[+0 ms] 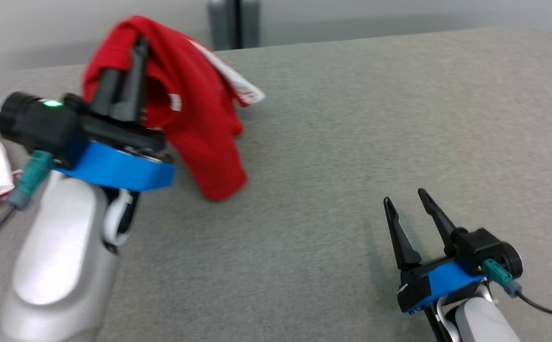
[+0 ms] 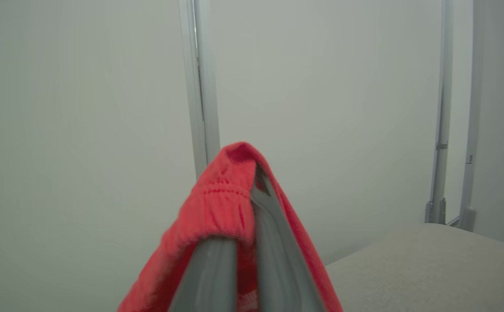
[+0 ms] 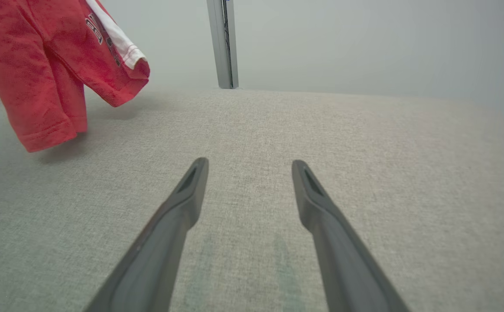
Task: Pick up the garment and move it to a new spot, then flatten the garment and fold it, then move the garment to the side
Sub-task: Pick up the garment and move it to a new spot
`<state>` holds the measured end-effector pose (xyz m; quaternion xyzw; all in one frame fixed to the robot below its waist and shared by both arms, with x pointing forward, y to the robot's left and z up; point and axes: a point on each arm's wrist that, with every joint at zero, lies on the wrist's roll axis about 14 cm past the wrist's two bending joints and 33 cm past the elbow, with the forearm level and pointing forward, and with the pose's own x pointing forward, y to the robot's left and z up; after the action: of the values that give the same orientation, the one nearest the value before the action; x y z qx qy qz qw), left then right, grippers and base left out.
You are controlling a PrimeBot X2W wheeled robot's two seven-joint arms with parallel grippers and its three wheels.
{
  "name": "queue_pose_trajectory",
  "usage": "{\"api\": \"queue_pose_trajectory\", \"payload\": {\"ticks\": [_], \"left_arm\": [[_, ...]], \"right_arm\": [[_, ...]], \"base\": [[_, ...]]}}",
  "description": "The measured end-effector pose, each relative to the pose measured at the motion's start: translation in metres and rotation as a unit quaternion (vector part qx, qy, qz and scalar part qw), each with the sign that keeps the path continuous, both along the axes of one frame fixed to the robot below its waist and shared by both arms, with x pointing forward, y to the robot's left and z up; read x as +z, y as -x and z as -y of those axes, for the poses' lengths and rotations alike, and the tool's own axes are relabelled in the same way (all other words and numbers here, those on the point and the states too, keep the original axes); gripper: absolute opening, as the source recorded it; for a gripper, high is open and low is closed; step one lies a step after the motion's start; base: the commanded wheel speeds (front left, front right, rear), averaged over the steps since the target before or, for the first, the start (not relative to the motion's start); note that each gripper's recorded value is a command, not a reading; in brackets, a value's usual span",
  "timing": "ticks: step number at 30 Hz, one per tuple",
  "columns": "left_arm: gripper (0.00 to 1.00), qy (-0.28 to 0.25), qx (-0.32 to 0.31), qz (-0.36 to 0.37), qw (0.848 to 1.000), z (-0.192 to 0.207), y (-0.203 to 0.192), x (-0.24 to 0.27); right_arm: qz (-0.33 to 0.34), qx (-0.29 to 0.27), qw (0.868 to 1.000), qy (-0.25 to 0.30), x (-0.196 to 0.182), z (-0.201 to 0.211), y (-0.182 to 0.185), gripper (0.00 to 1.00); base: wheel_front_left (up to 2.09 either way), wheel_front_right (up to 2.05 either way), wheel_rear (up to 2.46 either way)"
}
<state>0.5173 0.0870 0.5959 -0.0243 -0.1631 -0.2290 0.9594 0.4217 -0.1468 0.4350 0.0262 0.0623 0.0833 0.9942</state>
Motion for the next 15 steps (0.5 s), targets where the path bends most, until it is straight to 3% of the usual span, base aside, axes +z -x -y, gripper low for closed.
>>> {"api": "queue_pose_trajectory", "payload": {"ticks": [8,12,15], "left_arm": [[0.00,0.060,-0.182,0.017,0.981,0.134,0.048,0.025],[0.00,0.092,-0.226,0.035,0.969,0.164,0.071,0.049],[0.00,0.093,-0.229,0.026,0.969,0.168,0.075,0.046]], "right_arm": [[0.005,-0.068,0.998,0.010,0.011,0.047,0.033,1.00],[0.015,-0.087,0.996,0.013,0.020,0.059,0.044,1.00],[0.016,-0.095,0.995,0.013,0.021,0.063,0.050,1.00]], "base": [[0.00,0.00,0.00],[0.00,0.00,0.00],[0.00,0.00,0.00]]}}
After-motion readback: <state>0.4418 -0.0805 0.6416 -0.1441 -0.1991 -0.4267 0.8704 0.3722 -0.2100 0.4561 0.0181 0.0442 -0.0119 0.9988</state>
